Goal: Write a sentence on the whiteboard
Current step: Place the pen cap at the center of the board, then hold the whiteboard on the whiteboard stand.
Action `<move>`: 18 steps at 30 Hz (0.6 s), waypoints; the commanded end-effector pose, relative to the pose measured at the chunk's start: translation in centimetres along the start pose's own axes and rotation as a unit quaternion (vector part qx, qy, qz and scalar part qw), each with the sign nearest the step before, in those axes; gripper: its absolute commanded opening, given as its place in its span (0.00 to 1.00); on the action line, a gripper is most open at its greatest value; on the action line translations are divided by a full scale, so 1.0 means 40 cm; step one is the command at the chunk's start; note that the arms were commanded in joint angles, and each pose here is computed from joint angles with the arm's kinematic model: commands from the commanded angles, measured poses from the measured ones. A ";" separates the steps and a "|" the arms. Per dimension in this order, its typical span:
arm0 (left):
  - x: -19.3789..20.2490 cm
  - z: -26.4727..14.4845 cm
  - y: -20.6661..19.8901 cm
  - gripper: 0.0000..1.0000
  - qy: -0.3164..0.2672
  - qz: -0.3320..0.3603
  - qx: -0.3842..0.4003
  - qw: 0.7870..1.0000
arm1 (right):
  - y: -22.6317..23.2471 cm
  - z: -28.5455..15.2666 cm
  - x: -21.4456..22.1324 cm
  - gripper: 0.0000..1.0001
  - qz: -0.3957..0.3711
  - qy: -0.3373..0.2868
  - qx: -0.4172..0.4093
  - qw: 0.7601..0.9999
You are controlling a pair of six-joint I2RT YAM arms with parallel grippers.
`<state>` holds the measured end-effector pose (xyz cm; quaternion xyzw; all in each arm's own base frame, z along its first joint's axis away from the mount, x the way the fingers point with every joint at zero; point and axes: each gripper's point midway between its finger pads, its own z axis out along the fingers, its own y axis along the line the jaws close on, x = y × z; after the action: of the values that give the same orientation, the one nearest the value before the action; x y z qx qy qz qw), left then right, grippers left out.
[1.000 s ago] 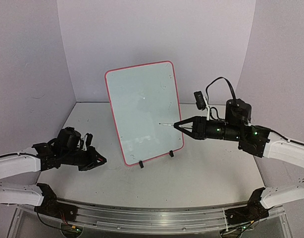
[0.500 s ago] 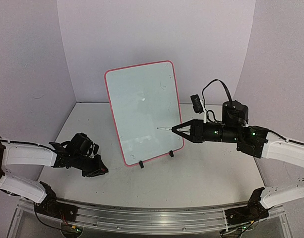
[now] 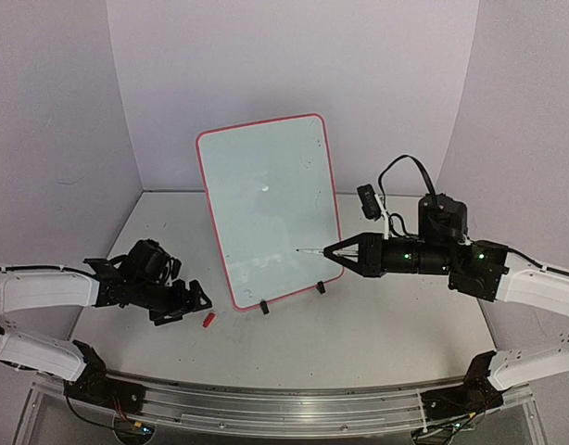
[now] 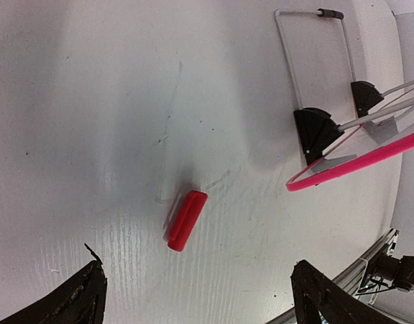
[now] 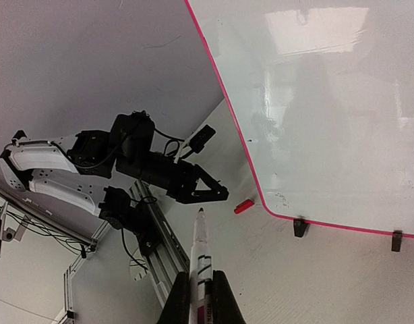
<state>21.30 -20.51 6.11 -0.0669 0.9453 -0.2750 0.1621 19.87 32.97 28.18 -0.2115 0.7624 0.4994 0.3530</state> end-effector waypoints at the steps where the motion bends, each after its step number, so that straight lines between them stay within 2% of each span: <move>1: -0.061 -0.077 -0.041 0.99 -0.028 0.044 -0.013 0.999 | 0.021 -0.027 -0.022 0.00 -0.011 -0.020 -0.002 1.000; 7: -0.143 -0.180 -0.094 0.99 -0.041 0.105 -0.009 0.994 | 0.039 -0.007 -0.051 0.00 -0.012 -0.017 -0.005 1.000; 11: -0.225 -0.245 -0.155 0.99 -0.056 0.155 0.041 0.985 | 0.054 0.025 -0.094 0.00 -0.015 -0.019 -0.008 1.000; 13: -0.274 -0.282 -0.199 0.99 -0.069 0.189 0.078 0.976 | 0.068 0.046 -0.121 0.00 -0.023 -0.018 -0.017 0.999; 18: -0.370 -0.388 -0.353 0.99 -0.121 0.299 0.174 0.931 | 0.078 0.097 -0.219 0.00 -0.036 -0.023 -0.044 0.998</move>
<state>30.02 -19.06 24.04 0.0892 0.8972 -0.3106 0.3009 23.10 36.28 31.80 -0.2184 0.7581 0.5015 0.3551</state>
